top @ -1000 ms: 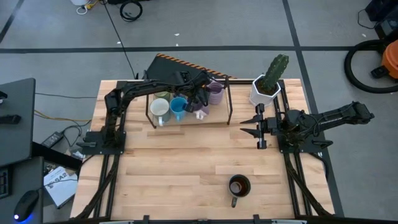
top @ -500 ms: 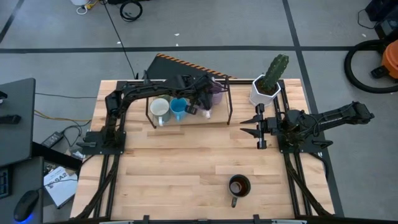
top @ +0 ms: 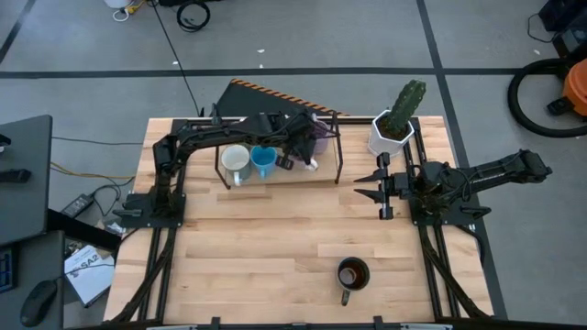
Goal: Place coffee mugs
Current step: Put the purple white mug on the shelf
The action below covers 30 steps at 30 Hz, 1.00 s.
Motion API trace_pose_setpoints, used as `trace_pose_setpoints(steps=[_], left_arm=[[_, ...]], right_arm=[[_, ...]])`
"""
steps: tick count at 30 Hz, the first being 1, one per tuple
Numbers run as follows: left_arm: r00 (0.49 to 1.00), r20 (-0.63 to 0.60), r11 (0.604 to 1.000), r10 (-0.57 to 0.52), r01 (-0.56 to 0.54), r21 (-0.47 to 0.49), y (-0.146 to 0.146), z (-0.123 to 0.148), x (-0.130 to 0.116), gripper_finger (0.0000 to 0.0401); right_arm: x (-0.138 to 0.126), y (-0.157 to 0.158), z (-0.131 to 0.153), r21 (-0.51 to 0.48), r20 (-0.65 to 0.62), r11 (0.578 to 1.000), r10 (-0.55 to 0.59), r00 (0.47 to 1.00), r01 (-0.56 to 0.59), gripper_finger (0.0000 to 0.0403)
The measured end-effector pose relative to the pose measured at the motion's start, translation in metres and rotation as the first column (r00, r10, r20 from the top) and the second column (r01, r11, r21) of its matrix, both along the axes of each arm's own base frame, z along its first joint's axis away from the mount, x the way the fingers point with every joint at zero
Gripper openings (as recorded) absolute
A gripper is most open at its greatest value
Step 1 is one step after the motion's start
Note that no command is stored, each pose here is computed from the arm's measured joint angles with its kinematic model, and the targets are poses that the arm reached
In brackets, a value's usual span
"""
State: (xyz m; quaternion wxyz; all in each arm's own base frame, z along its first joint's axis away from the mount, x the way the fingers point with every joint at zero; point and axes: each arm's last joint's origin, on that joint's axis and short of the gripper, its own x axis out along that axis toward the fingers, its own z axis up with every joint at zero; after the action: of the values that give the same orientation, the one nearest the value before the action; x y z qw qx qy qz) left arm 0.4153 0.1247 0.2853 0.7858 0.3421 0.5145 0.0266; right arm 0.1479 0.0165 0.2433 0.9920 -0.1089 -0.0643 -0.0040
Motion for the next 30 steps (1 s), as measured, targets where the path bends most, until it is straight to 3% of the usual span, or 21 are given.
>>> trace_pose_setpoints(steps=[4, 17, 20, 25, 30], left_arm=[[0.999, 0.024, 0.991, -0.031, 0.034, -0.130, -0.011, -0.003, 0.002, 0.0094], [0.988, 0.023, 0.949, 0.153, -0.140, -0.282, -0.018, 0.007, -0.011, 0.0094], [0.988, 0.031, 0.939, 0.152, -0.134, -0.318, -0.020, 0.007, -0.010, 0.0094], [0.992, 0.032, 0.942, 0.126, -0.110, -0.316, -0.027, 0.006, -0.008, 0.0098], [0.989, 0.037, 0.944, 0.141, -0.123, -0.306, -0.029, 0.003, -0.005, 0.0139]], right_arm=[[0.000, 0.000, 0.000, 0.004, 0.000, 1.000, 0.000, 1.000, 0.000, 0.0114], [0.000, 0.000, 0.000, 0.005, 0.001, 1.000, 0.001, 1.000, -0.001, 0.0114], [0.000, 0.000, 0.000, 0.005, 0.002, 1.000, 0.001, 1.000, -0.001, 0.0114], [0.000, 0.000, 0.000, 0.008, 0.002, 1.000, 0.001, 1.000, -0.001, 0.0114], [0.000, 0.000, 0.000, 0.009, 0.002, 1.000, 0.001, 1.000, -0.001, 0.0114]])
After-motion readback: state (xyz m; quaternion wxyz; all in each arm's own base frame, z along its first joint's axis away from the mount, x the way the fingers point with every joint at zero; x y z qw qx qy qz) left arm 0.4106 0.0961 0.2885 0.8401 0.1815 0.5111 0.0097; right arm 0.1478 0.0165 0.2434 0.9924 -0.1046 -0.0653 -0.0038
